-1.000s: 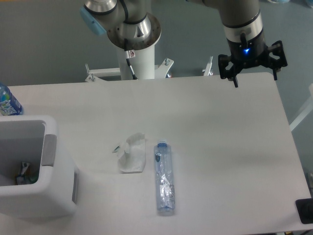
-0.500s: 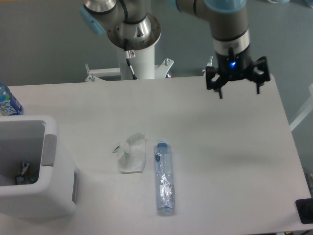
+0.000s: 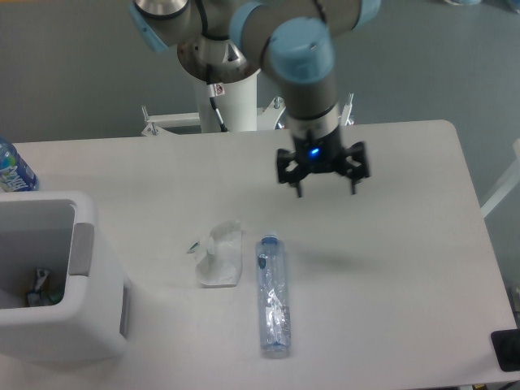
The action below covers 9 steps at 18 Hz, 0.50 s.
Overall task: Place the trash in the trash can
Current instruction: 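Move the open gripper over the crumpled white tissue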
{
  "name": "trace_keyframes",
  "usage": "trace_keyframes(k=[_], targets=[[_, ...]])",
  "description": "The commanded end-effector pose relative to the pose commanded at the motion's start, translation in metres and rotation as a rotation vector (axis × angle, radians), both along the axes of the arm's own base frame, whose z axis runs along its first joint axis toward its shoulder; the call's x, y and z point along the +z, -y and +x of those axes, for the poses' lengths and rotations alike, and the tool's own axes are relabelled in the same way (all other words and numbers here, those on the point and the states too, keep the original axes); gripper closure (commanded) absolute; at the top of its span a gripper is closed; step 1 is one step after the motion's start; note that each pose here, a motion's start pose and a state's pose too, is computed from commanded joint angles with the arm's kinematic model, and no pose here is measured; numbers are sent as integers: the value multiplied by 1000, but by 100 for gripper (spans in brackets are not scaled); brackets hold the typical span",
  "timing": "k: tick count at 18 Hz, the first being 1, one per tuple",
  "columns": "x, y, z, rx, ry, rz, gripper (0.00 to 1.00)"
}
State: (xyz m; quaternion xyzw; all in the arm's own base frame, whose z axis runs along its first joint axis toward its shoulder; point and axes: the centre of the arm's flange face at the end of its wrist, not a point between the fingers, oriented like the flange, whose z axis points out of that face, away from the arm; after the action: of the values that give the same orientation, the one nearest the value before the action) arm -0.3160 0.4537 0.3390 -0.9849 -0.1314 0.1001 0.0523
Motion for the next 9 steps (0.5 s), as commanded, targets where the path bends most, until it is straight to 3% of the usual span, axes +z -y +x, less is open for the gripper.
trace_keyframes(k=[3,9], targets=[[-29,-12,33,-27,90,10,0],[-63,-44,69,-96,176,13,0]])
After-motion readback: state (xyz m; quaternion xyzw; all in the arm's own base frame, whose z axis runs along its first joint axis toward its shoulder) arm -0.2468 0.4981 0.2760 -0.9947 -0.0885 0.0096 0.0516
